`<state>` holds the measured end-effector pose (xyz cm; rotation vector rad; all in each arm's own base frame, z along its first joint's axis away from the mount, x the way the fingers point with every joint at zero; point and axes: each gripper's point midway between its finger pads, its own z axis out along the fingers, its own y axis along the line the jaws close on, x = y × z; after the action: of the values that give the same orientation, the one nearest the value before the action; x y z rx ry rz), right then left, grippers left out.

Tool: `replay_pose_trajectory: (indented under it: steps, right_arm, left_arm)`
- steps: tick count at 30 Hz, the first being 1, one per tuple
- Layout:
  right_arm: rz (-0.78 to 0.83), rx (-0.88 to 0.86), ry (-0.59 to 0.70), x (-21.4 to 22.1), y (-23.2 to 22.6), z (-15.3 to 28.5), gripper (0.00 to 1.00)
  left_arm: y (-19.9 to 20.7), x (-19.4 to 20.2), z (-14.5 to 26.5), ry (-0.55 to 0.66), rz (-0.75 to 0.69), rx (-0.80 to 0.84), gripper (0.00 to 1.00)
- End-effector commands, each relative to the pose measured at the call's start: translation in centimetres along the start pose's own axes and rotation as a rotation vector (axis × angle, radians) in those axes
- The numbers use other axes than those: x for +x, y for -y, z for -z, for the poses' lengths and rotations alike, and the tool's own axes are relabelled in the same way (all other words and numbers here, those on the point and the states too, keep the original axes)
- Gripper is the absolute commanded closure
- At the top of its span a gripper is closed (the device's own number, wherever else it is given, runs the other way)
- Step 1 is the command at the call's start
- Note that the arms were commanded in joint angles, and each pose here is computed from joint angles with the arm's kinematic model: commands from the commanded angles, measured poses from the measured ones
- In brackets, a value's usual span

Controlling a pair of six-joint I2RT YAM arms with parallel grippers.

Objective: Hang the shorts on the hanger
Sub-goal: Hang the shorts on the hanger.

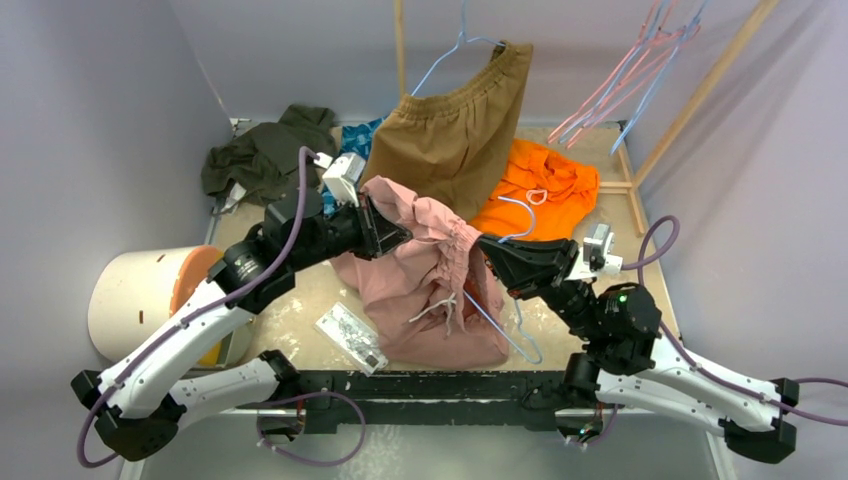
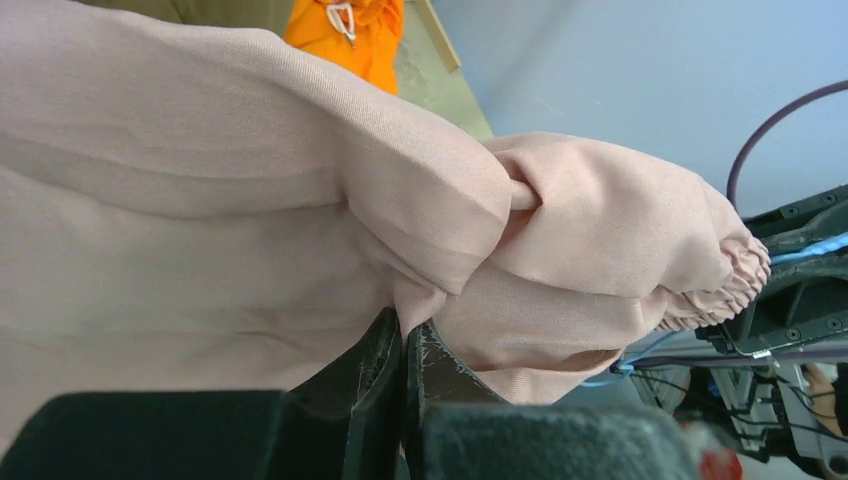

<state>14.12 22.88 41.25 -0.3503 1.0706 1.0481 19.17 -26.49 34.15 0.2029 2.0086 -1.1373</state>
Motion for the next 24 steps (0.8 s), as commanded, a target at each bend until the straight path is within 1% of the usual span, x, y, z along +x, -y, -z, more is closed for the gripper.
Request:
replay_pose_trajectory:
  steps: [1,5,8,10,11,13,17,19,21,22,24]
  right_arm:
    - [-0.033,-0.026,0.127,-3.6,-0.7,0.2,1.00]
    - [-0.056,-0.025,0.176,-4.7,-0.5,1.1,1.00]
    - [-0.068,-0.030,0.192,-4.8,-0.5,1.5,1.00]
    - [-0.069,-0.036,0.181,-4.4,-0.6,1.3,1.00]
    - [-0.070,-0.043,0.171,-4.1,-0.8,1.1,1.00]
    - [-0.073,-0.062,0.155,-3.5,-1.2,0.8,1.00]
    - [-0.074,-0.089,0.155,-3.4,-1.7,0.3,1.00]
    - [-0.074,-0.096,0.162,-3.6,-1.9,0.2,1.00]
    - [-0.078,-0.101,0.167,-3.6,-2.0,0.1,1.00]
    - [-0.079,-0.103,0.170,-3.7,-2.0,0.2,1.00]
    - [-0.084,-0.100,0.178,-3.7,-1.9,0.2,1.00]
  left_arm:
    - [1.4,-4.0,2.4,0.181,-0.025,0.006,1.00]
    - [3.2,-8.3,6.0,0.346,-0.047,0.008,1.00]
    - [6.1,-10.7,8.0,0.425,-0.048,0.097,1.00]
    - [7.8,-11.5,8.4,0.444,-0.033,0.168,1.00]
    - [8.3,-11.5,8.3,0.438,-0.023,0.193,1.00]
    - [8.9,-10.9,7.3,0.391,-0.010,0.225,1.00]
    - [8.4,-8.3,4.4,0.257,0.026,0.241,1.00]
    - [7.9,-7.2,3.4,0.209,0.040,0.238,1.00]
    - [7.3,-6.6,3.0,0.186,0.036,0.216,1.00]
    - [7.0,-6.6,3.1,0.186,0.025,0.201,0.99]
    - [6.7,-7.0,3.8,0.202,-0.007,0.169,0.83]
